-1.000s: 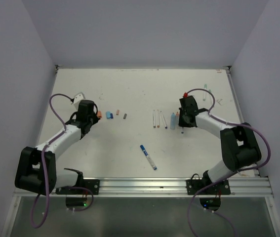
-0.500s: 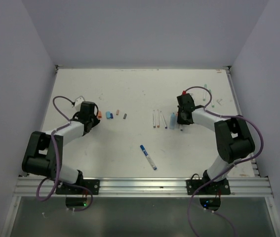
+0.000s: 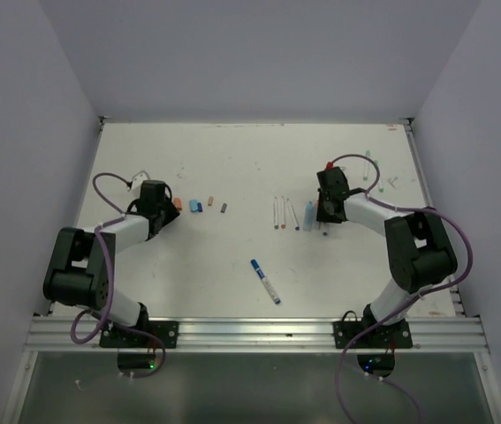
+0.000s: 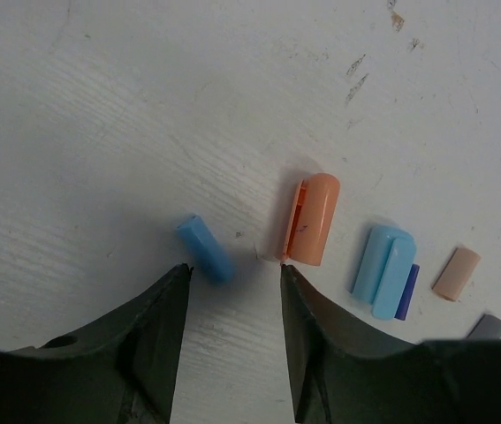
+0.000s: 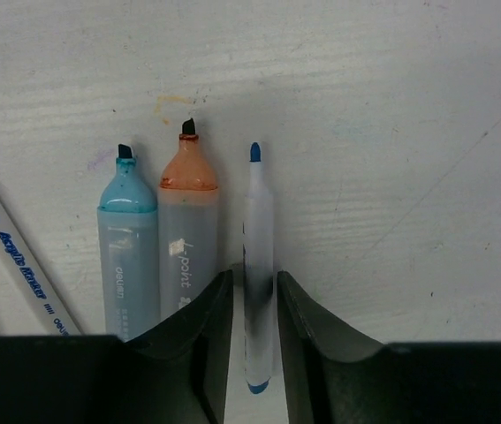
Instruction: Open the pen caps
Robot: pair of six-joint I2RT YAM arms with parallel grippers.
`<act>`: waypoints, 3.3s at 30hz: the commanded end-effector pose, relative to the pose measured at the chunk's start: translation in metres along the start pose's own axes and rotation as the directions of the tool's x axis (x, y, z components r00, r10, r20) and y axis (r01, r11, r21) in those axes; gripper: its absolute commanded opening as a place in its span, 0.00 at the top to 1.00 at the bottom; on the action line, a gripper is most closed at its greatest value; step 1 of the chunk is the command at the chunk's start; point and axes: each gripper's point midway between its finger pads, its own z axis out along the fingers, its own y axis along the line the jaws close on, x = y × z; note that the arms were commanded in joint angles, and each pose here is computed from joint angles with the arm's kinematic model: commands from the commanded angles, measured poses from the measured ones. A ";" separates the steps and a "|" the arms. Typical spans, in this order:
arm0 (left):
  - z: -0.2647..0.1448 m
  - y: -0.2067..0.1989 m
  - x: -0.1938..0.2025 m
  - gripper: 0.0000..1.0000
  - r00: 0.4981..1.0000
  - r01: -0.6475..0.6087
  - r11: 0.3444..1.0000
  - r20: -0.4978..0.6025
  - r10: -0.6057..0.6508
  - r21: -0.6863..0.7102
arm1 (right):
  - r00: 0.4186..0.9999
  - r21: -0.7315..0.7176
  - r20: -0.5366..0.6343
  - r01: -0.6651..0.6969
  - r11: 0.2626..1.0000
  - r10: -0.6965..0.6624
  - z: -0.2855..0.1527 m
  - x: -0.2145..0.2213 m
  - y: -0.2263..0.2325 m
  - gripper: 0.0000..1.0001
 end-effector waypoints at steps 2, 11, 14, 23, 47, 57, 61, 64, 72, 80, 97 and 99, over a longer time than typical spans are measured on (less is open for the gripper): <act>-0.007 -0.009 -0.017 0.48 0.997 0.036 0.998 0.061 -0.039 0.051 | 0.995 -0.034 0.104 0.005 0.999 -0.001 -0.029 -0.027 0.003 0.64; -0.039 -0.030 -0.016 0.45 0.995 0.060 0.972 0.059 -0.075 0.225 | 0.965 -0.062 0.170 0.211 0.975 -0.198 -0.087 -0.014 0.044 0.48; -0.058 -0.043 -0.007 0.43 0.995 0.066 0.930 0.051 -0.090 0.360 | 0.946 -0.175 0.181 0.300 0.938 -0.268 -0.109 0.016 0.078 0.48; -0.091 -0.071 0.022 0.40 0.999 0.014 0.829 -0.031 0.004 0.559 | 0.931 -0.586 0.141 0.353 0.729 -0.337 -0.153 0.114 0.127 0.48; -0.110 -0.115 0.047 0.38 0.982 -0.001 0.732 -0.137 0.129 0.681 | 0.800 -0.468 0.080 0.557 0.686 -0.594 -0.118 0.190 0.154 0.76; -0.139 -0.147 0.070 0.38 0.952 0.025 0.598 -0.201 0.229 0.801 | 0.829 -0.403 0.181 0.553 0.729 -0.529 -0.135 0.150 0.161 1.00; -0.149 -0.157 0.082 0.32 0.940 0.062 0.587 -0.245 0.238 0.807 | 0.834 -0.405 0.209 0.550 0.731 -0.511 -0.145 0.136 0.172 1.00; -0.147 -0.158 0.092 0.31 0.928 0.086 0.603 -0.283 0.240 0.793 | 0.839 -0.424 0.234 0.543 0.725 -0.491 -0.152 0.129 0.180 1.00; -0.143 -0.164 0.117 0.33 0.897 0.149 0.622 -0.370 0.243 0.769 | 0.840 -0.448 0.289 0.543 0.710 -0.459 -0.166 0.115 0.191 1.00; -0.156 -0.185 0.143 0.39 0.861 0.206 0.574 -0.425 0.279 0.793 | 0.836 -0.443 0.306 0.549 0.709 -0.456 -0.167 0.110 0.193 1.00; -0.171 -0.200 0.163 0.63 0.830 0.240 0.528 -0.454 0.324 0.815 | 0.844 -0.430 0.323 0.533 0.729 -0.428 -0.165 0.105 0.185 1.00; -0.171 -0.200 0.163 0.69 0.832 0.239 0.526 -0.452 0.322 0.816 | 0.845 -0.430 0.323 0.533 0.729 -0.427 -0.165 0.105 0.185 1.00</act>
